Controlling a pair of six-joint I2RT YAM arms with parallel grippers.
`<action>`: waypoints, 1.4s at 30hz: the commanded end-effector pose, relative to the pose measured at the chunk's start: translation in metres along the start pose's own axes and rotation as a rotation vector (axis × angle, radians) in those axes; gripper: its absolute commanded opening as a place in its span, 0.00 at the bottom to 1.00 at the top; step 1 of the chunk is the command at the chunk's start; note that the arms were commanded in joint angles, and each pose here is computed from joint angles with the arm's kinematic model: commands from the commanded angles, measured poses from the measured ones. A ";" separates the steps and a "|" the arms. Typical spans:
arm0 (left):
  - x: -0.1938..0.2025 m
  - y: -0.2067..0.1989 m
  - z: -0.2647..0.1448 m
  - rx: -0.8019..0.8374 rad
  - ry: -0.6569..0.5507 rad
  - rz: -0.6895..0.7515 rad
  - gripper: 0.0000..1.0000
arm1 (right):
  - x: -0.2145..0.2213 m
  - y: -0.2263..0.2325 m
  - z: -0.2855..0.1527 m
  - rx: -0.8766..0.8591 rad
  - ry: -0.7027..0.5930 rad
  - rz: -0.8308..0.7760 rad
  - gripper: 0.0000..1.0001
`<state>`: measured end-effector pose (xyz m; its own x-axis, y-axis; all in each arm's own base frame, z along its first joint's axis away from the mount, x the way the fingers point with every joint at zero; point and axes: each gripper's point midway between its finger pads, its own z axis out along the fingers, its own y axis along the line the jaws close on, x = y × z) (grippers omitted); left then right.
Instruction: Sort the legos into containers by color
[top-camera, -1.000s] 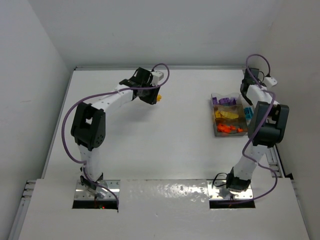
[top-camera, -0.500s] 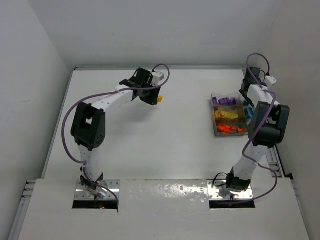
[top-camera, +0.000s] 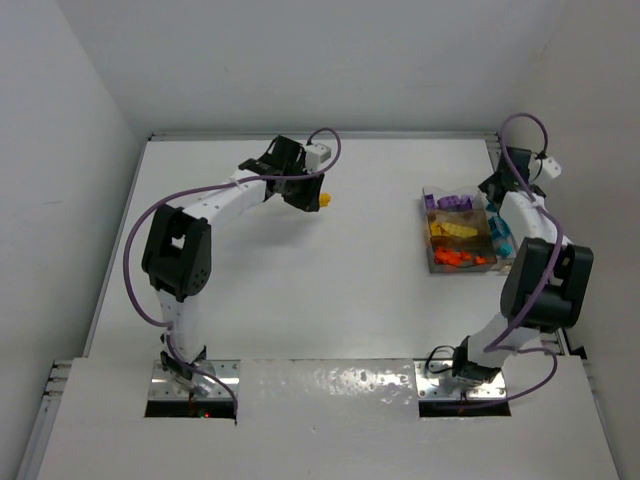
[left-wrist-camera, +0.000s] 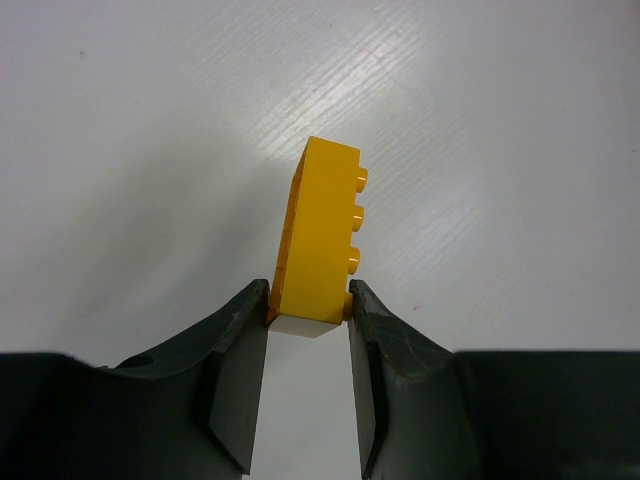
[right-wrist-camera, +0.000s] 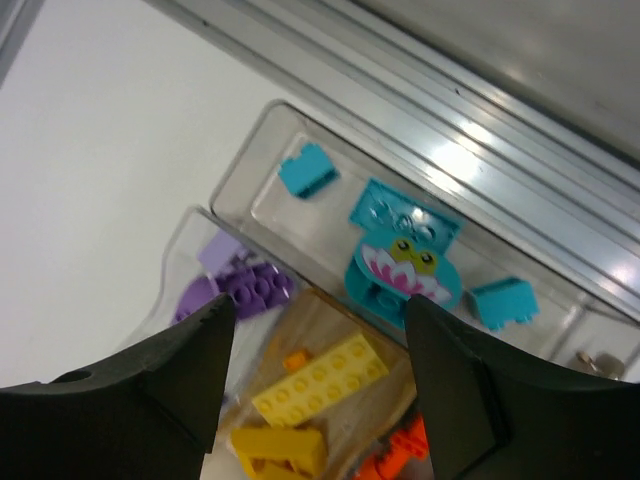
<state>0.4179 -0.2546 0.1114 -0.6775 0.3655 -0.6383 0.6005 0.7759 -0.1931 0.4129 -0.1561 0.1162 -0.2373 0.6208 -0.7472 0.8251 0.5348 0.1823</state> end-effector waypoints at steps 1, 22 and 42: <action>-0.024 -0.019 -0.016 0.067 -0.085 0.036 0.00 | -0.002 0.010 -0.025 -0.112 -0.033 0.046 0.68; -0.158 -0.255 0.057 0.476 -0.487 0.474 0.00 | -0.064 -0.013 -0.180 -0.354 -0.256 0.055 0.73; -0.149 -0.282 0.152 0.410 -0.618 0.343 0.01 | -0.055 -0.045 -0.201 -0.335 -0.299 -0.048 0.80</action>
<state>0.4215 -0.5877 0.1181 -0.2025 0.1831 -0.9620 0.9074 0.4044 -0.1140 0.2888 -0.0956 0.2785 -0.0580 0.4513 -0.8905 0.5851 0.7381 0.3360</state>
